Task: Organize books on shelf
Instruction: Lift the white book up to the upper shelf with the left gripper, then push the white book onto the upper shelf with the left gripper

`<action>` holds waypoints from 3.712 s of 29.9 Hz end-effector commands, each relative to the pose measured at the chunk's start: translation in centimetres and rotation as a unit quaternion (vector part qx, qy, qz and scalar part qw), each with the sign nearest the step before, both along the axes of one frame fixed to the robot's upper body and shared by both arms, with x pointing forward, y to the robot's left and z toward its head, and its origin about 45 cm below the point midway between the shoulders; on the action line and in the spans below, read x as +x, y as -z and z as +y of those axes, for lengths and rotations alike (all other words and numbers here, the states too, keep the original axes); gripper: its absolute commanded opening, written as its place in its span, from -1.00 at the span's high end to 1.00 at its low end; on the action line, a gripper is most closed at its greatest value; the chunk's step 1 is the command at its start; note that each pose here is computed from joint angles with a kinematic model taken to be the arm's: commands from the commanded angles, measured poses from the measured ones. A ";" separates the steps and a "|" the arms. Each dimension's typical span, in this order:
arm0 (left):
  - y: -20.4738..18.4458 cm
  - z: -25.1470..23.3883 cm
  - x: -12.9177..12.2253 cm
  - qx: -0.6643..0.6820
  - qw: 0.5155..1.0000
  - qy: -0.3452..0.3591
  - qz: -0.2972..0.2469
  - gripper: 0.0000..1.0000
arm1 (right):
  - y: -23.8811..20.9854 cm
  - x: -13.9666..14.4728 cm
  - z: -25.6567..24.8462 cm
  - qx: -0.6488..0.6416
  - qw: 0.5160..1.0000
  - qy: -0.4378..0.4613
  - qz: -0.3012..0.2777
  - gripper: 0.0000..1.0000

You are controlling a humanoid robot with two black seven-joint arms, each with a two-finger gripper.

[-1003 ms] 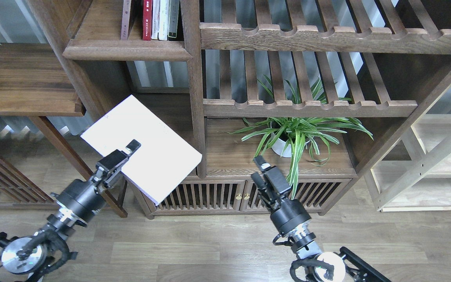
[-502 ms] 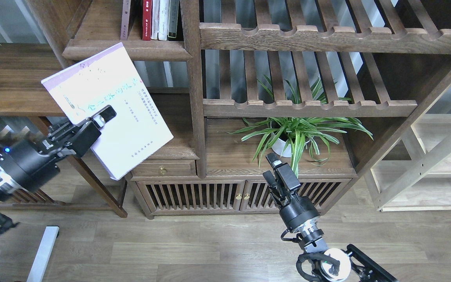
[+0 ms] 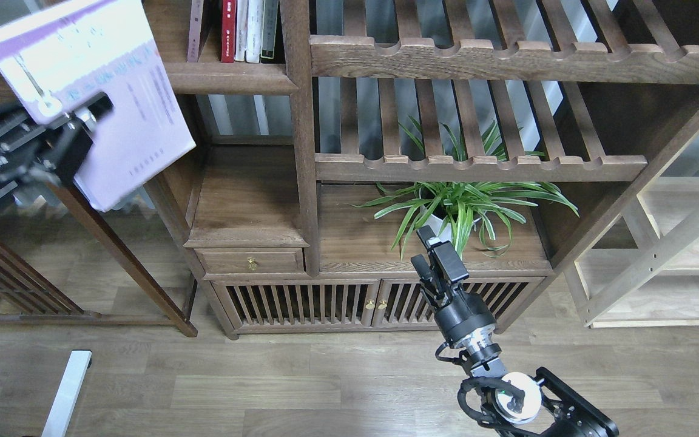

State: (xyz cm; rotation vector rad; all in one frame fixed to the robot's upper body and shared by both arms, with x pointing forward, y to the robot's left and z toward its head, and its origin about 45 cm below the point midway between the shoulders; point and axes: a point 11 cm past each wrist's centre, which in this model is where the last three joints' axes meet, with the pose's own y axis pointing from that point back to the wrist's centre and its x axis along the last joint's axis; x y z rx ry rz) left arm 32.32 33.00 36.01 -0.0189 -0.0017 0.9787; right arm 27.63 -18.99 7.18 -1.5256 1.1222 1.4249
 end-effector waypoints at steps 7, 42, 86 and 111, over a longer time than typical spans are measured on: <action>-5.3 0.7 2.6 0.010 0.999 -0.011 -0.051 0.97 | 0.0 0.0 0.5 0.005 1.000 -0.001 0.001 -1.00; -12.5 -0.4 11.2 -0.016 0.994 -0.101 -0.039 0.97 | -0.1 -0.3 1.8 0.020 1.000 -0.007 0.000 -1.00; -10.6 -7.2 19.0 0.023 0.994 -0.085 -0.070 0.99 | 1.2 -2.5 0.8 0.034 0.999 0.018 0.020 -1.00; -4.9 -5.9 20.7 -0.020 0.989 -0.103 -0.103 0.99 | 2.7 -4.6 -0.5 0.040 0.997 0.046 0.051 -1.00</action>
